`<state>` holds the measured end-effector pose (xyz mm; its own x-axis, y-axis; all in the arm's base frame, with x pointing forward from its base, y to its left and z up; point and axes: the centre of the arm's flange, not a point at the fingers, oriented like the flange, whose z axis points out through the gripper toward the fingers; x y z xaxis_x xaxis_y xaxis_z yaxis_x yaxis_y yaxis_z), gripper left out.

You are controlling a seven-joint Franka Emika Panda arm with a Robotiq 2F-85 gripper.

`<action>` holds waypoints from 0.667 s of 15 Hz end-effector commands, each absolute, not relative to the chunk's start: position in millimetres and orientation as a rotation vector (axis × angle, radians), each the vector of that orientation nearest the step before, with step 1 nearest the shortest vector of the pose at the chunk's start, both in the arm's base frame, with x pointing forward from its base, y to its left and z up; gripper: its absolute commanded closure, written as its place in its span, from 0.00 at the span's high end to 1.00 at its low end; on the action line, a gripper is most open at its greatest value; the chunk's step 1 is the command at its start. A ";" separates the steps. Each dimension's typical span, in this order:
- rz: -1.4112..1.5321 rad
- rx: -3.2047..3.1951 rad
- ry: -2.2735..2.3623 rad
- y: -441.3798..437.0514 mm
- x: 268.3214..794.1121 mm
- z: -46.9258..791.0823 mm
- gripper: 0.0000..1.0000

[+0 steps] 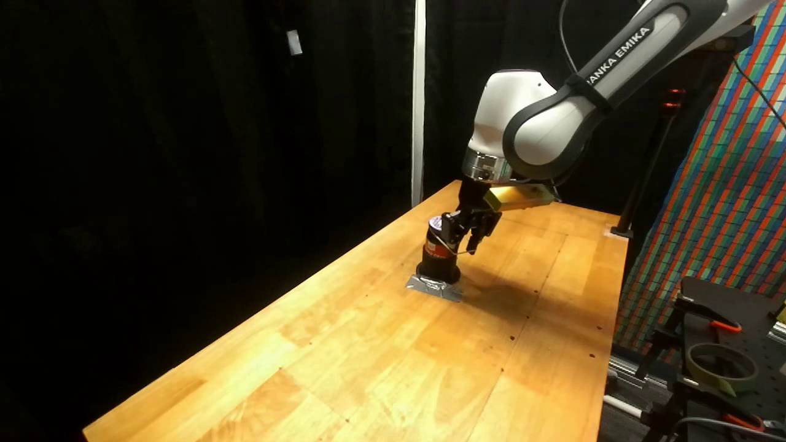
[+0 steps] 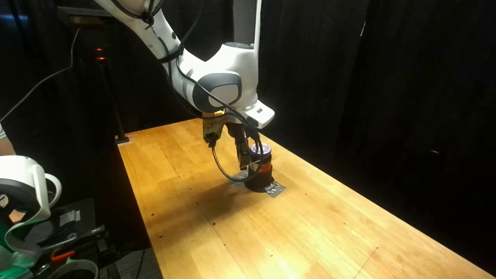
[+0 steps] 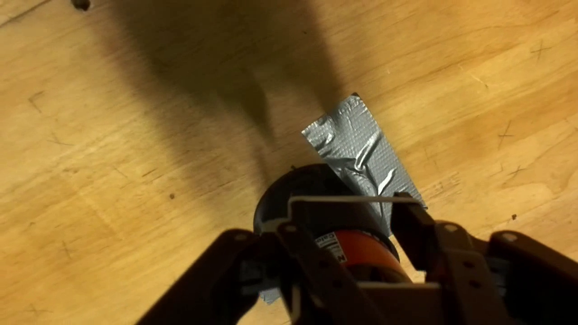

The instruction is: Put the elastic around the bottle

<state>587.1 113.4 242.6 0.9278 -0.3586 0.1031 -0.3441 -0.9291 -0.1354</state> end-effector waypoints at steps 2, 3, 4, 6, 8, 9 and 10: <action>-0.356 -2.988 0.572 115.9 543.3 251.8 0.14; -0.412 -2.987 0.584 115.7 539.3 252.4 0.12; -0.472 -2.981 0.598 115.4 535.5 252.7 0.10; -0.575 -2.963 0.614 114.6 528.3 254.1 0.06; -0.680 -2.923 0.638 113.7 522.6 254.9 0.11; -0.735 -2.898 0.652 112.7 520.9 254.6 0.12; -0.793 -2.865 0.673 112.2 519.1 254.0 0.12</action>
